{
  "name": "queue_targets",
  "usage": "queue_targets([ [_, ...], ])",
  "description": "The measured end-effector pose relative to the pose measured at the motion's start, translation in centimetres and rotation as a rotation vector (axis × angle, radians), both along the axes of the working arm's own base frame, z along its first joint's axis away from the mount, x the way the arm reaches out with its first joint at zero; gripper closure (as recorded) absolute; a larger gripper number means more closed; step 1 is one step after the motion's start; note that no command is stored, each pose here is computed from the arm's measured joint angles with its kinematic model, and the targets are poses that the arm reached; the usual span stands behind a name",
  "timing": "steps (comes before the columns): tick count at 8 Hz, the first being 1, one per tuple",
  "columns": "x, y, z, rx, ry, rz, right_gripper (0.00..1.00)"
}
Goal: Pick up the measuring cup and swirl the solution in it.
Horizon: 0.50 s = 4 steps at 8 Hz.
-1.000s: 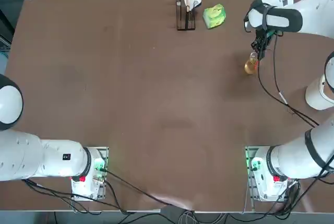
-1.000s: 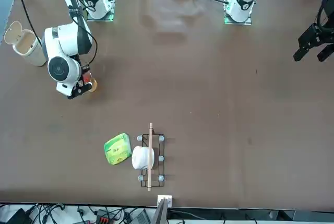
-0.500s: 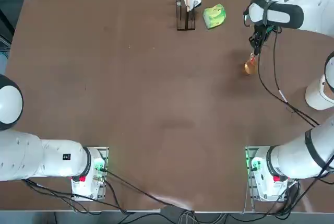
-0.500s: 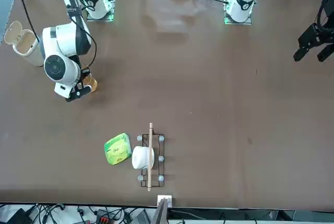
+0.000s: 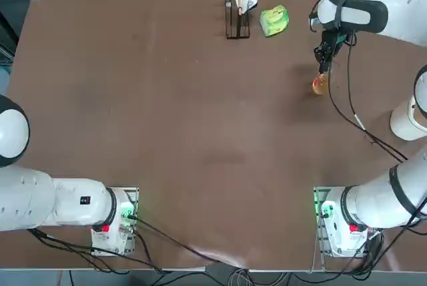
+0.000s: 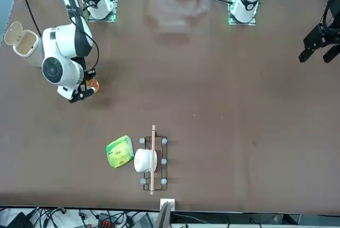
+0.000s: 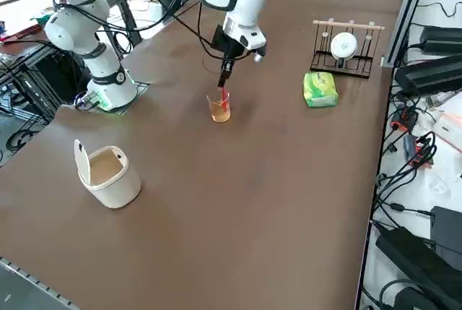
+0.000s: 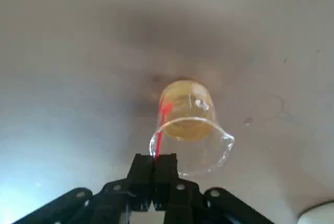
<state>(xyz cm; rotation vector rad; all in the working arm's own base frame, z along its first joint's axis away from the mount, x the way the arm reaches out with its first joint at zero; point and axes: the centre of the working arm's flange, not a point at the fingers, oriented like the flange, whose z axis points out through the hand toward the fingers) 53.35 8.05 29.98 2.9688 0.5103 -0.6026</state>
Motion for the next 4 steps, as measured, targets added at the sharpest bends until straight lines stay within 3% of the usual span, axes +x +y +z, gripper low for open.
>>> queue_targets([
  [4, -0.5, -1.2, -0.5, -0.084, 0.051, 0.053, 0.97],
])
